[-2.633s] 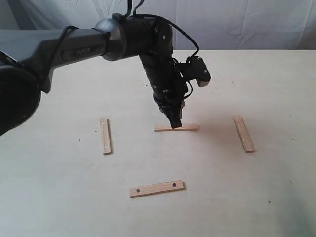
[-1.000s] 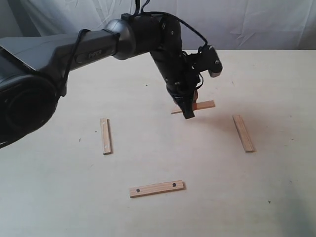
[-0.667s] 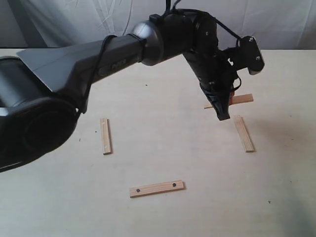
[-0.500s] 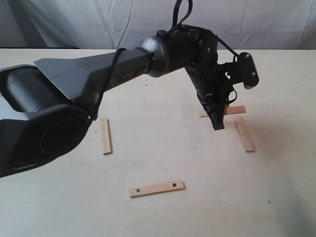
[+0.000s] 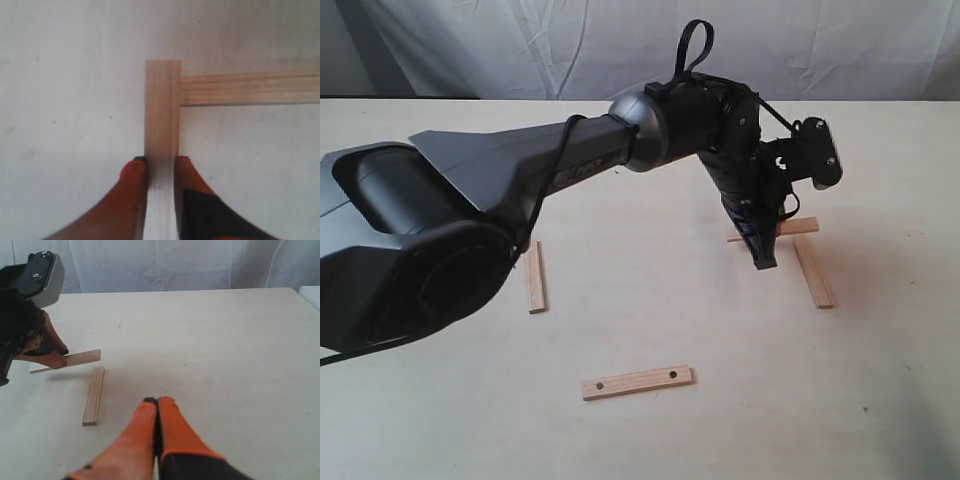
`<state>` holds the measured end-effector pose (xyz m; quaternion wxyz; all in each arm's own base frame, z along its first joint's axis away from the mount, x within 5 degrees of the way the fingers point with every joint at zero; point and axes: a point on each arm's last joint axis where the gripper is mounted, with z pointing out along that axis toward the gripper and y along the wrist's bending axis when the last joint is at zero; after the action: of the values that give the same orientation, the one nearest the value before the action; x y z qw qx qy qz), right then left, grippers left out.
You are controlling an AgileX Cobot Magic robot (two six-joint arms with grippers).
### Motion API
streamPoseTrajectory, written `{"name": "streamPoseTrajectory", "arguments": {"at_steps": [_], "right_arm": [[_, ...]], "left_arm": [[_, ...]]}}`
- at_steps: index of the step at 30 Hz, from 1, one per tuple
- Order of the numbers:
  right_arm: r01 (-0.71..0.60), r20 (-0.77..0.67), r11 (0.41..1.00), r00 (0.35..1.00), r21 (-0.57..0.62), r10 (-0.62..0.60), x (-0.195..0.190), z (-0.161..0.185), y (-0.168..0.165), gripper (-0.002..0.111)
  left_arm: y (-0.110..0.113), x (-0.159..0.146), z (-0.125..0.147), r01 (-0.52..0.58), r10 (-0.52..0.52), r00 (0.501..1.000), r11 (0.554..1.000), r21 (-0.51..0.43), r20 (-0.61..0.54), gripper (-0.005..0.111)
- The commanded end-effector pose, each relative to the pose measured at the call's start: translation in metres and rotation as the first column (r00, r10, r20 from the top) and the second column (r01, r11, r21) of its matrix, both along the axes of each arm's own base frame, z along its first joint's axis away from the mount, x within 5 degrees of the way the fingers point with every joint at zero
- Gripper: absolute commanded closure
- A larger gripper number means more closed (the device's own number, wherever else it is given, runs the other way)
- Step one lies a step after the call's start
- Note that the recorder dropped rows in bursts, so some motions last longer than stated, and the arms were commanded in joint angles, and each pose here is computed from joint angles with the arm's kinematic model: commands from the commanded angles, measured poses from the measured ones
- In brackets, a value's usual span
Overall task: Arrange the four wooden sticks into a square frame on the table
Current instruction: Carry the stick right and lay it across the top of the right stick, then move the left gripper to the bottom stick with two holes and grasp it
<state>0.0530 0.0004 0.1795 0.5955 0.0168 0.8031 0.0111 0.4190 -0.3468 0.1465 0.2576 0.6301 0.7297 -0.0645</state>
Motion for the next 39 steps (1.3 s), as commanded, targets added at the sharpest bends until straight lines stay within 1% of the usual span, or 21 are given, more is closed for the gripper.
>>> {"name": "streamPoseTrajectory", "arguments": {"at_steps": [1, 2, 7, 11, 14, 17, 20, 23, 25, 27, 28, 31, 35, 39], "right_arm": [[0.007, 0.019, 1.0, 1.0, 0.001, -0.007, 0.0, 0.001, 0.0, 0.108], [0.007, 0.019, 1.0, 1.0, 0.001, -0.007, 0.0, 0.001, 0.0, 0.108], [0.007, 0.021, 1.0, 1.0, 0.001, -0.007, 0.0, 0.001, 0.0, 0.108], [0.007, 0.019, 1.0, 1.0, -0.001, -0.007, 0.0, 0.001, 0.0, 0.108], [0.007, 0.019, 1.0, 1.0, -0.001, -0.007, 0.0, 0.001, 0.0, 0.108], [0.007, 0.019, 1.0, 1.0, -0.001, -0.007, 0.0, 0.001, 0.0, 0.108], [0.007, 0.019, 1.0, 1.0, -0.001, -0.007, 0.0, 0.001, 0.0, 0.108], [0.007, 0.019, 1.0, 1.0, -0.001, -0.007, 0.0, 0.001, 0.0, 0.108], [0.007, 0.019, 1.0, 1.0, -0.001, -0.007, 0.0, 0.001, 0.0, 0.108], [0.007, 0.019, 1.0, 1.0, -0.001, -0.007, 0.0, 0.001, 0.0, 0.108], [0.007, 0.017, 1.0, 1.0, 0.002, -0.007, 0.0, 0.001, 0.0, 0.108], [0.007, 0.017, 1.0, 1.0, 0.002, -0.007, 0.0, 0.001, 0.0, 0.108], [0.007, 0.017, 1.0, 1.0, 0.002, -0.007, 0.0, 0.001, 0.0, 0.108], [0.007, 0.017, 1.0, 1.0, 0.002, -0.007, 0.0, 0.001, 0.0, 0.108]], "left_arm": [[-0.003, -0.001, -0.002, 0.015, -0.015, 1.0, 1.0, 0.006, 0.009, 0.107], [-0.003, -0.001, -0.003, 0.027, -0.027, 1.0, 1.0, 0.005, 0.011, 0.107], [-0.005, 0.0, -0.011, 0.02, -0.02, 1.0, 1.0, -0.008, 0.005, 0.107], [-0.005, 0.0, -0.009, 0.02, -0.02, 1.0, 1.0, -0.007, 0.004, 0.107], [-0.003, -0.003, 0.002, 0.012, -0.012, 1.0, 1.0, -0.006, -0.005, 0.107], [0.003, -0.008, 0.023, -0.018, 0.018, 0.999, 1.0, 0.013, -0.04, 0.107], [0.016, -0.015, 0.041, -0.03, 0.039, 0.996, 0.993, 0.112, -0.076, 0.107], [0.031, -0.024, 0.056, -0.054, 0.086, 0.987, 0.973, 0.224, -0.134, 0.107], [0.039, -0.021, 0.066, -0.129, 0.162, 0.976, 0.969, 0.209, -0.145, 0.107], [0.044, -0.022, 0.073, -0.187, 0.219, 0.963, 0.963, 0.192, -0.159, 0.107], [0.048, -0.024, 0.077, -0.2, 0.232, 0.958, 0.962, 0.188, -0.168, 0.107], [0.057, -0.038, 0.086, -0.205, 0.244, 0.951, 0.958, 0.202, -0.189, 0.107], [0.076, -0.064, 0.086, -0.192, 0.256, 0.935, 0.947, 0.256, -0.244, 0.107], [0.096, -0.091, 0.079, -0.206, 0.263, 0.936, 0.949, 0.241, -0.234, 0.107]]}}
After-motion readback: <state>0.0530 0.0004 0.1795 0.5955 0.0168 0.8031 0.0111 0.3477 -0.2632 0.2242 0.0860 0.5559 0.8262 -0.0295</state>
